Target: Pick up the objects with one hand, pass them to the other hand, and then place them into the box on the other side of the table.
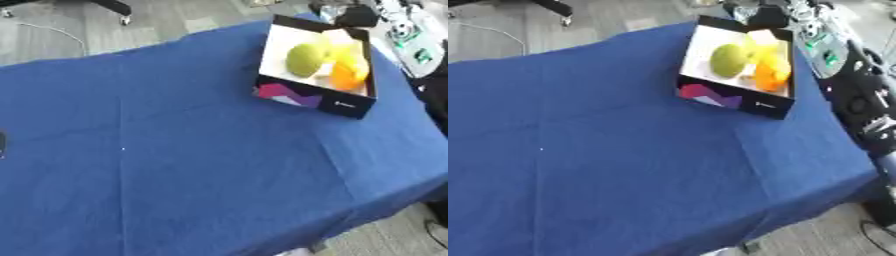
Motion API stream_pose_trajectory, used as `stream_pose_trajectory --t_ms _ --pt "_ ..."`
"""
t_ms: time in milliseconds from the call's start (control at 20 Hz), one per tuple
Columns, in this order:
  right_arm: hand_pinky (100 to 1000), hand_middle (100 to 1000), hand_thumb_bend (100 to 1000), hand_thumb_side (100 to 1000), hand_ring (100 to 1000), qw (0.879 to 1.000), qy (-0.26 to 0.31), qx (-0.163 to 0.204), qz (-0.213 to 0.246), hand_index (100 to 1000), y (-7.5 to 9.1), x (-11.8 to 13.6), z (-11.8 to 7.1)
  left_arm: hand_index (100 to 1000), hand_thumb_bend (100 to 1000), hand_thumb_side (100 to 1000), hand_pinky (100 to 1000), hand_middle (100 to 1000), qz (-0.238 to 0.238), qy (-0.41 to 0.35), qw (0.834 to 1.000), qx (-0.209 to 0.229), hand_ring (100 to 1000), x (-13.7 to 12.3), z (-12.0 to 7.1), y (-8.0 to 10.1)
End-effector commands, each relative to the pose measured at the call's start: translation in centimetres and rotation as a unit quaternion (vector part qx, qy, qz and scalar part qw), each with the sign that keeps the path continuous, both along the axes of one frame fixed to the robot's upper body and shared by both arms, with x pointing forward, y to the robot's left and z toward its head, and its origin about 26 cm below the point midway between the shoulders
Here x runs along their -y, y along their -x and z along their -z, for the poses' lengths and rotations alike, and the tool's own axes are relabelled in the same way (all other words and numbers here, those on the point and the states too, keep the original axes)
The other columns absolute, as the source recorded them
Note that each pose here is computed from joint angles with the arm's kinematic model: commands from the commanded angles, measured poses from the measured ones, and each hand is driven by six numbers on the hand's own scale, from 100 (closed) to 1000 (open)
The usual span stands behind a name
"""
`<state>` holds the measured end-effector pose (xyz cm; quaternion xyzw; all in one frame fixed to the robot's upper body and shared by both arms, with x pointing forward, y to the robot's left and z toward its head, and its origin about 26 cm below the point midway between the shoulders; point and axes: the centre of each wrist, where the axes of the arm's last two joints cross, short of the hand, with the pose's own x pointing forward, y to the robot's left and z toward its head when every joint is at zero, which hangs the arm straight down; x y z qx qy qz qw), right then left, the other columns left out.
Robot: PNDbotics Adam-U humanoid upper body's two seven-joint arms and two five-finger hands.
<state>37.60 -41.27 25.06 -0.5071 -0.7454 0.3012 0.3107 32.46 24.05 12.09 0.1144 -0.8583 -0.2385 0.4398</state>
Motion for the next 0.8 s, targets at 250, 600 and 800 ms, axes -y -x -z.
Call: stream_pose_trajectory --t_ms 250,600,800 --pt "757 795 172 439 901 0.981 -0.106 0.110 -0.120 1000 4.7 -9.1 0.3 691 406 604 766 564 -0.029 0.029 0.999 0.025 538 -0.4 -0.7 -0.1" --pt "704 754 100 460 883 0.941 -0.246 0.086 -0.218 1000 7.7 -16.8 6.4 688 405 596 767 569 -0.051 0.080 0.994 0.049 544 -0.2 -0.9 0.0" --pt "686 748 100 476 884 0.926 -0.285 0.045 -0.243 1000 7.9 -19.3 10.2 688 403 596 768 571 -0.047 0.094 0.993 0.054 546 0.2 -0.7 0.2"
